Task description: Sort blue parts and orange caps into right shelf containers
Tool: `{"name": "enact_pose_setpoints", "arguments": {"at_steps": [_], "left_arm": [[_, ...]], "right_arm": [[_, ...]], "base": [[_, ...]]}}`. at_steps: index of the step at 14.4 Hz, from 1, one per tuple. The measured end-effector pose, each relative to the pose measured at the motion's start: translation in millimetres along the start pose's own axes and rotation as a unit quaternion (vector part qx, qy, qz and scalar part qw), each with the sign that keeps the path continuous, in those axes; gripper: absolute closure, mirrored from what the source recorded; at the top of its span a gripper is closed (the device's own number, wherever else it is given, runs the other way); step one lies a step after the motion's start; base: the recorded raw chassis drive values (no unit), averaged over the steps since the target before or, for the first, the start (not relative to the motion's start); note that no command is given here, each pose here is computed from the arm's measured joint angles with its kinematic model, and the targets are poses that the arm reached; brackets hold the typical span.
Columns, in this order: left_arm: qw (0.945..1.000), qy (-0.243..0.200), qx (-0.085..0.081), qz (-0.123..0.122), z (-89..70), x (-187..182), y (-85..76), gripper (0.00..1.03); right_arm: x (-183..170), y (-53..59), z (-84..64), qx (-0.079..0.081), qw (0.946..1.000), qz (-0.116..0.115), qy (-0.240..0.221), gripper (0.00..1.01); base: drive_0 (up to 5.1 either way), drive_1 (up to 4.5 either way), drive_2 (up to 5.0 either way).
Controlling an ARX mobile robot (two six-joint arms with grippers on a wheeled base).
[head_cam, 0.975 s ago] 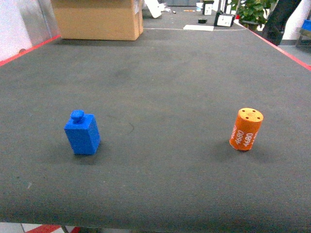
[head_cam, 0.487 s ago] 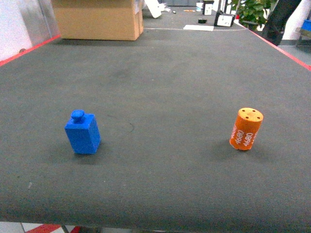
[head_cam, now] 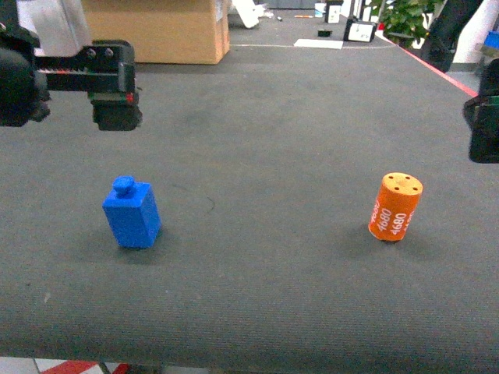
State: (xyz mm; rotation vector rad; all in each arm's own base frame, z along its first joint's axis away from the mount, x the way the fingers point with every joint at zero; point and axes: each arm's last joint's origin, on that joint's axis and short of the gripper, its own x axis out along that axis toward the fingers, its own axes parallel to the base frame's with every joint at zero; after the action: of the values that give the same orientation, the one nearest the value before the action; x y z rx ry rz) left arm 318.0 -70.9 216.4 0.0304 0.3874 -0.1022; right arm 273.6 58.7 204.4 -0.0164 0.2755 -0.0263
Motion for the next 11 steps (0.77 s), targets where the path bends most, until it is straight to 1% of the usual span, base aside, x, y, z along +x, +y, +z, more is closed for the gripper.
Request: {"name": "enact_pose_setpoints", "arguments": {"at_steps": [1,2,3,4,5,7,8,11], "left_arm": [[0.9999,0.017,0.003,-0.002,-4.4,11.7,-2.8,0.05],[0.9995,0.030,0.003,-0.006,-7.8,21.8,-4.3,0.05],[0.9993,0.036,-0.003,-0.012,-7.5,31.2,-5.9,0.05],[0.9992,0.037,-0.005,-0.013,-6.4,37.1,-5.8,0.05],[0.9990,0.043,-0.005,-0.014,-9.0,42.8,-5.7,0.05],[0.9978,0.065,-0.003,-0.013,-21.7,53.1,-6.1,0.05],[0.9974,0.071,-0.003,-0.012,-25.3,57.2,-5.2,0.05],[0.9972,0.074,-0.007,-0.011,-25.6,67.4,-2.0,0.05]], "right_arm": [[10.5,4.5,-2.7,0.000,0.9999,0.003,0.010,0.03],[18.1,8.4,-5.0,0.000,0.9998,0.007,0.017,0.03],[27.1,10.9,-7.4,0.005,0.9997,0.010,0.024,0.03],[33.9,14.7,-9.5,0.004,0.9995,0.014,0.028,0.03],[41.4,18.7,-12.9,0.003,0.9992,0.017,0.035,0.03],[52.1,21.5,-19.7,0.002,0.9988,0.018,0.046,0.03],[56.1,22.1,-21.9,0.002,0.9987,0.018,0.048,0.03],[69.9,22.8,-31.2,0.009,0.9981,0.015,0.059,0.03]], "base": [[0.0,0.00,0.0],[0.0,0.00,0.0],[0.0,0.00,0.0],[0.0,0.00,0.0],[0.0,0.00,0.0],[0.0,0.00,0.0],[0.0,0.00,0.0],[0.0,0.00,0.0]]}}
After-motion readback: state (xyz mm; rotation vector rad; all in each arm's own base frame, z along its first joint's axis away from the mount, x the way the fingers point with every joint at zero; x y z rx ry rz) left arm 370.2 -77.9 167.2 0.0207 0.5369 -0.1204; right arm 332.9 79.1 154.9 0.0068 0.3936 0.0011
